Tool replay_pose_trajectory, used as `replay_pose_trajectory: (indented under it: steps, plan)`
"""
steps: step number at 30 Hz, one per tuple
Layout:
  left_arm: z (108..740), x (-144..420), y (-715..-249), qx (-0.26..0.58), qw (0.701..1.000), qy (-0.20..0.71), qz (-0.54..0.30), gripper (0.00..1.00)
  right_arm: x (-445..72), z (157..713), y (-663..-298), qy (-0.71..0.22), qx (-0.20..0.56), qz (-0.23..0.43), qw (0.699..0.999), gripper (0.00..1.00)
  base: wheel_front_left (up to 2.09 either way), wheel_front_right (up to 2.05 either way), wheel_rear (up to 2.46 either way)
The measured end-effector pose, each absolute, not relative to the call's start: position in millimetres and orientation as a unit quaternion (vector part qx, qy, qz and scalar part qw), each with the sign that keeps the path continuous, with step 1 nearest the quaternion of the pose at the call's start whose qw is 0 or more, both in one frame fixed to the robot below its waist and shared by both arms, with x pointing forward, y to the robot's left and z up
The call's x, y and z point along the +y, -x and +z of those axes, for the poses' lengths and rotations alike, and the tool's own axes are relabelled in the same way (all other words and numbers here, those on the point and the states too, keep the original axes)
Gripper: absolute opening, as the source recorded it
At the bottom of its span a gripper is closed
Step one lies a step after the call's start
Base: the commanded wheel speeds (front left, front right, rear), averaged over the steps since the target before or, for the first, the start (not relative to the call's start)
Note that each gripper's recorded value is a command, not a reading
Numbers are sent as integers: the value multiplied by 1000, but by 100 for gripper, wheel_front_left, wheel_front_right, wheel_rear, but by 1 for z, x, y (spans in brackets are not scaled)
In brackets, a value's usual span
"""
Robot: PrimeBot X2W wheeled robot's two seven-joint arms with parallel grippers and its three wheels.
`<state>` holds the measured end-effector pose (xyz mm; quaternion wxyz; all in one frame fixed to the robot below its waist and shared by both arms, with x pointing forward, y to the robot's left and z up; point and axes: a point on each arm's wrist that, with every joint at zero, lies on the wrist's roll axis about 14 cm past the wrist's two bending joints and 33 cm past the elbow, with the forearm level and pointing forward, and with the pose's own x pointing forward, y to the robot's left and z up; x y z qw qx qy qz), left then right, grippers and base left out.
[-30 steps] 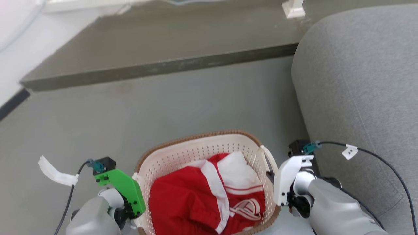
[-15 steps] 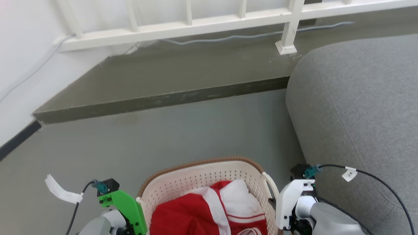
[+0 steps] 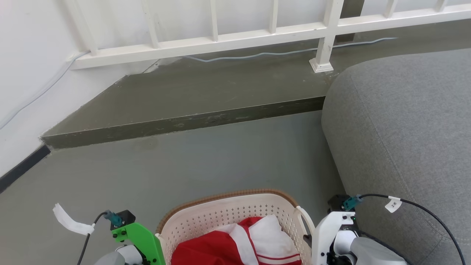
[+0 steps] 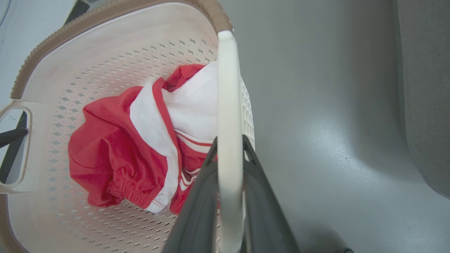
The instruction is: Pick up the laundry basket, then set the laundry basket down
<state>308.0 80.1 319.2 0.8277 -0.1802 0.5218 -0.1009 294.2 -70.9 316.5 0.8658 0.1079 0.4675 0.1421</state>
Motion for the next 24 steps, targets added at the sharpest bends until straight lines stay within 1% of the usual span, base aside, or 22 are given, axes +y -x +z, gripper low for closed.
replay_pose_trajectory:
  steps: [24]
  plan:
    - [316, 80, -302, 530, 821, 190, -97, 0, -71, 316, -293, -107, 470, 140, 865, 0, 0, 0, 0]
